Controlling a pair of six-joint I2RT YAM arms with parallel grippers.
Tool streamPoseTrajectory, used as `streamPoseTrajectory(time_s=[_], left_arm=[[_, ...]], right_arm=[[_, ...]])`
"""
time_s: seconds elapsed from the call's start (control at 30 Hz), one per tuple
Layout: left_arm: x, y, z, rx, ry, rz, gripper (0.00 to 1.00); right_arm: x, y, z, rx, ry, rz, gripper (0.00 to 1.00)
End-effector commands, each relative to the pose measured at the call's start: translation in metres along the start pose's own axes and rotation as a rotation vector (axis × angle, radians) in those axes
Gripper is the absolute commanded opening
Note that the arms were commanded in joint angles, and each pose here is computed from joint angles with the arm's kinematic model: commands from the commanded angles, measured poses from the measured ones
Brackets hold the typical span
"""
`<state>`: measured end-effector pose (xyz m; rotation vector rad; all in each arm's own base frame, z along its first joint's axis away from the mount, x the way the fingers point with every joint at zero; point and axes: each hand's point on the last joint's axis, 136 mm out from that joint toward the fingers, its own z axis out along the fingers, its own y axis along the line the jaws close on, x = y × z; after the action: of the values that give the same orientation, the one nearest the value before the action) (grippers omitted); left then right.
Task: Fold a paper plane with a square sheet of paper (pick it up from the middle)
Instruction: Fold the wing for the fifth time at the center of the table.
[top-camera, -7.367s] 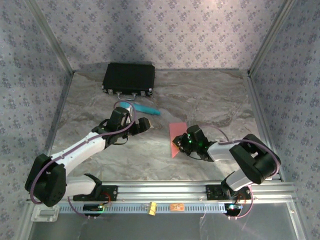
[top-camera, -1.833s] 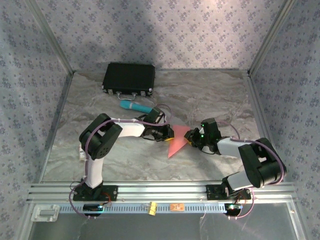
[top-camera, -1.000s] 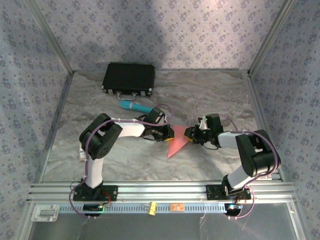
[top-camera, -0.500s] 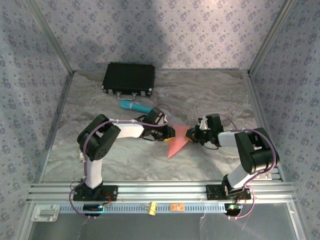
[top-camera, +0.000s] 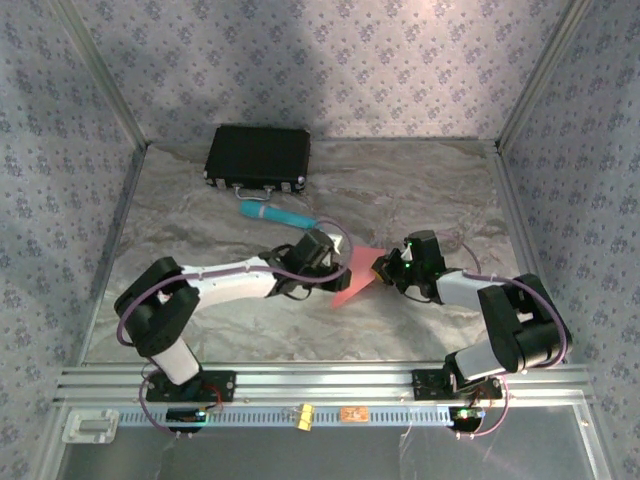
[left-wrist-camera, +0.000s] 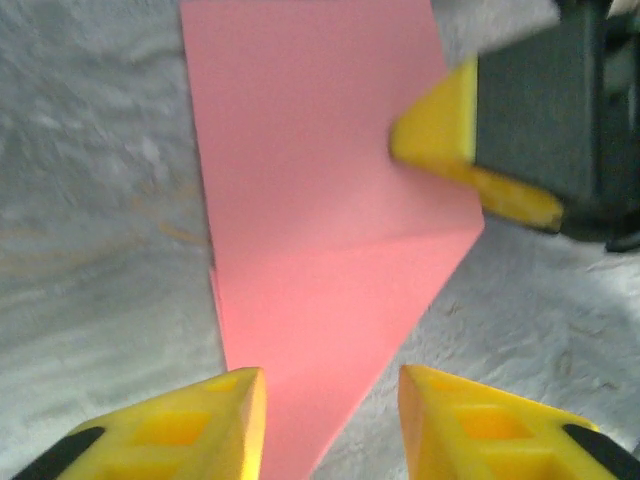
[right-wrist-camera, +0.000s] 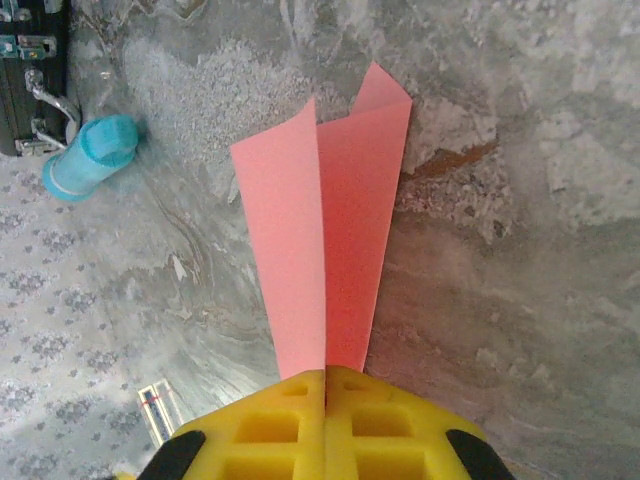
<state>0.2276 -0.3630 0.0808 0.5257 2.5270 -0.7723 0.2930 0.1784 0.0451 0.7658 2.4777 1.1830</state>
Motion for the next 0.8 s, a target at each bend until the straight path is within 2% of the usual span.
streamPoseTrajectory(time_s=[0.0, 0.13, 0.23, 0.43, 0.77], left_arm=[[0.021, 0.014, 0.002, -0.166, 0.025, 0.176, 0.42], [0.028, 0.005, 0.004, -0.239, 0.015, 0.299, 0.5], [0.031, 0.004, 0.008, -0.276, 0.033, 0.352, 0.52], [0.036, 0.002, 0.019, -0.34, 0.077, 0.437, 0.52], [0.037, 0.002, 0.029, -0.387, 0.102, 0.476, 0.44]], right_arm=[[-0.002, 0.005, -0.003, 0.002, -0.03, 0.042, 0.01], [0.001, 0.007, -0.001, 0.003, -0.019, 0.031, 0.01], [0.001, 0.009, -0.001, -0.002, -0.016, 0.028, 0.02], [0.003, 0.012, -0.001, -0.005, -0.004, 0.025, 0.02], [0.003, 0.013, 0.0, -0.003, 0.0, 0.025, 0.02]])
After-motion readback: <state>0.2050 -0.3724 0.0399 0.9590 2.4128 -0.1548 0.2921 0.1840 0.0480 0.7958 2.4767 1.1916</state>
